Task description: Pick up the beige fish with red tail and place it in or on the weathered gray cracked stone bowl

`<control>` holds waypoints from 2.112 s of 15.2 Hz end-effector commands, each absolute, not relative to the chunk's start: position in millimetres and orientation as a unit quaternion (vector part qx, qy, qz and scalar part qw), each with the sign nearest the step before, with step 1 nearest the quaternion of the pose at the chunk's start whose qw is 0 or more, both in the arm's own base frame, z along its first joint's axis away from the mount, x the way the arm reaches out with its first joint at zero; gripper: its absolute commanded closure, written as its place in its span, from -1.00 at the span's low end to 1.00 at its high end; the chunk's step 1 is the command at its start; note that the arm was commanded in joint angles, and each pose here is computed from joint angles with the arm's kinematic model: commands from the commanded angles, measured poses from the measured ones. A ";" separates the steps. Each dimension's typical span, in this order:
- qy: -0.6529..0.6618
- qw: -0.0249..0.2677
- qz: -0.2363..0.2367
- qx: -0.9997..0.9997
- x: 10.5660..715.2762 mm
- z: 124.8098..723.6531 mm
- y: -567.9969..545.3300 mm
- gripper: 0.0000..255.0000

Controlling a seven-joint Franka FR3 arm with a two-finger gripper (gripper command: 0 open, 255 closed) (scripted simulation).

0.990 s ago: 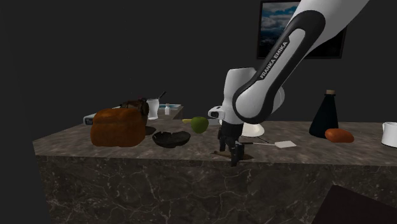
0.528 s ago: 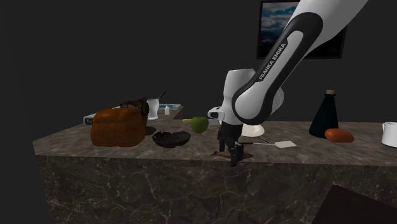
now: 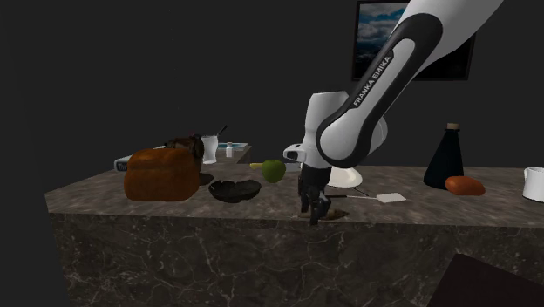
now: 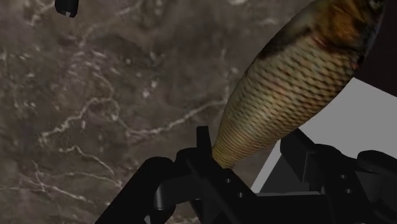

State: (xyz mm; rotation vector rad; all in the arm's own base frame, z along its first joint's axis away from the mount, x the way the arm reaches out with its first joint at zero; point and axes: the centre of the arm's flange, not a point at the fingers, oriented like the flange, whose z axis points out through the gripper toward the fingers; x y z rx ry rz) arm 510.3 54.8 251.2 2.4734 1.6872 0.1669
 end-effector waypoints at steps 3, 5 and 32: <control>0.560 0.070 0.050 0.824 506.0 243.3 52.8 1.00; 0.560 0.070 0.050 0.824 506.0 253.8 52.8 1.00; 0.560 0.070 0.050 0.824 565.6 362.1 81.0 1.00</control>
